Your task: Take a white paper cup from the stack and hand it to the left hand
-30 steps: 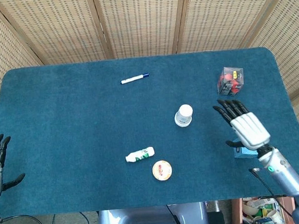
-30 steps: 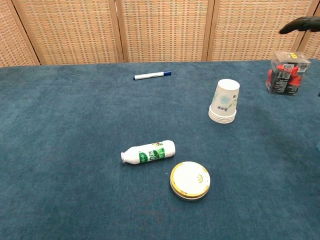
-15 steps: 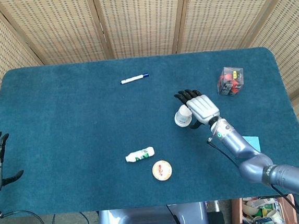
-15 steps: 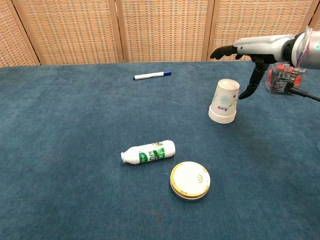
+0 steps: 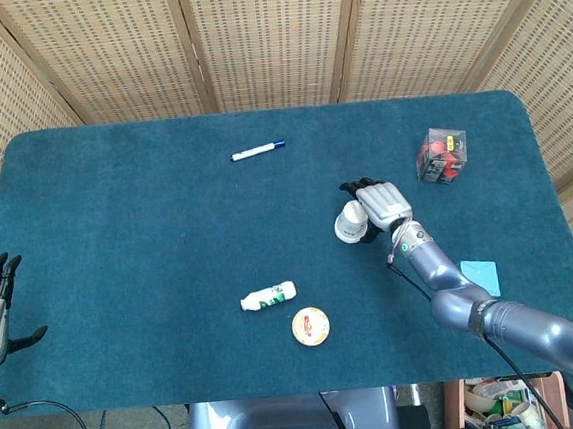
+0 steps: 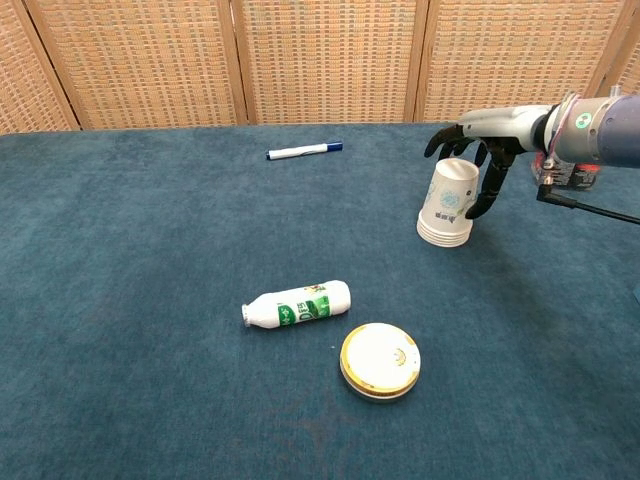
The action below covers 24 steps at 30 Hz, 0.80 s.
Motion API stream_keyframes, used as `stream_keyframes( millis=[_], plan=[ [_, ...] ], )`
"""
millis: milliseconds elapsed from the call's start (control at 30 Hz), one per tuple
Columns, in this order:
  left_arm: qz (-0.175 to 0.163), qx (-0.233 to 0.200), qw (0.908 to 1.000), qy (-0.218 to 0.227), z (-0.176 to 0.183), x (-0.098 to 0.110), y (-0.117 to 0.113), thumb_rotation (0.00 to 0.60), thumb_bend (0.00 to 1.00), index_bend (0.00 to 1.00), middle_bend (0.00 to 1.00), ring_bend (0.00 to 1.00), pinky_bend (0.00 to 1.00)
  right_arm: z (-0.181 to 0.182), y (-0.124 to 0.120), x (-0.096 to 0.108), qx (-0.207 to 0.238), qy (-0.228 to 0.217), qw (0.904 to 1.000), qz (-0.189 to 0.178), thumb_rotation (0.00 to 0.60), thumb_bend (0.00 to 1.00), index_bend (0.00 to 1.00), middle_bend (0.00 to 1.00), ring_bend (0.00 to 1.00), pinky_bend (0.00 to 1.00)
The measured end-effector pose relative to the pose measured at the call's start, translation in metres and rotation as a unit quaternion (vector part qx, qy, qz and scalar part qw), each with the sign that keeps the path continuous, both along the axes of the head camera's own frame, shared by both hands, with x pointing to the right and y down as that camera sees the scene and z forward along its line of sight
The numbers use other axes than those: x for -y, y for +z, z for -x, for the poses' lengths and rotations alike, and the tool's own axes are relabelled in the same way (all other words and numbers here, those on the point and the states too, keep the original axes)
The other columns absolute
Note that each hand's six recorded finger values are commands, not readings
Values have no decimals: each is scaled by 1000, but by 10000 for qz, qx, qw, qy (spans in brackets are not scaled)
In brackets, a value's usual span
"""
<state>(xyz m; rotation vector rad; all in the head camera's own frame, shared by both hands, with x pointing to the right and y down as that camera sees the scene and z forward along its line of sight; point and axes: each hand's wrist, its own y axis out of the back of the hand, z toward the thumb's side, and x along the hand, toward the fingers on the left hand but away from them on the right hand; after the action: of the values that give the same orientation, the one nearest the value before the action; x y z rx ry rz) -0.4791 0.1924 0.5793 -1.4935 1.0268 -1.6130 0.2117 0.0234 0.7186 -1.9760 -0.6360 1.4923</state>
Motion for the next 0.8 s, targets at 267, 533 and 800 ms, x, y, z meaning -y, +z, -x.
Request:
stream_keyframes(
  millis=[267,533,800],
  plan=[
    [27,15,10000,-17,0,3,1,600,48,0,0,0,0,4,4,3,168,240,9995,-107,600,251,353,447,372,476],
    [55,17,10000,-26,0,3,2,600,51,0,0,0,0,6,3,4,439,478,9977,-214,600,406,564,584,491,598],
    [74,0,10000,-16,-2,3,1,600,51,0,0,0,0,7,-5,3,797,701,9940,-258,600,432,572,592,500,611]
  ],
)
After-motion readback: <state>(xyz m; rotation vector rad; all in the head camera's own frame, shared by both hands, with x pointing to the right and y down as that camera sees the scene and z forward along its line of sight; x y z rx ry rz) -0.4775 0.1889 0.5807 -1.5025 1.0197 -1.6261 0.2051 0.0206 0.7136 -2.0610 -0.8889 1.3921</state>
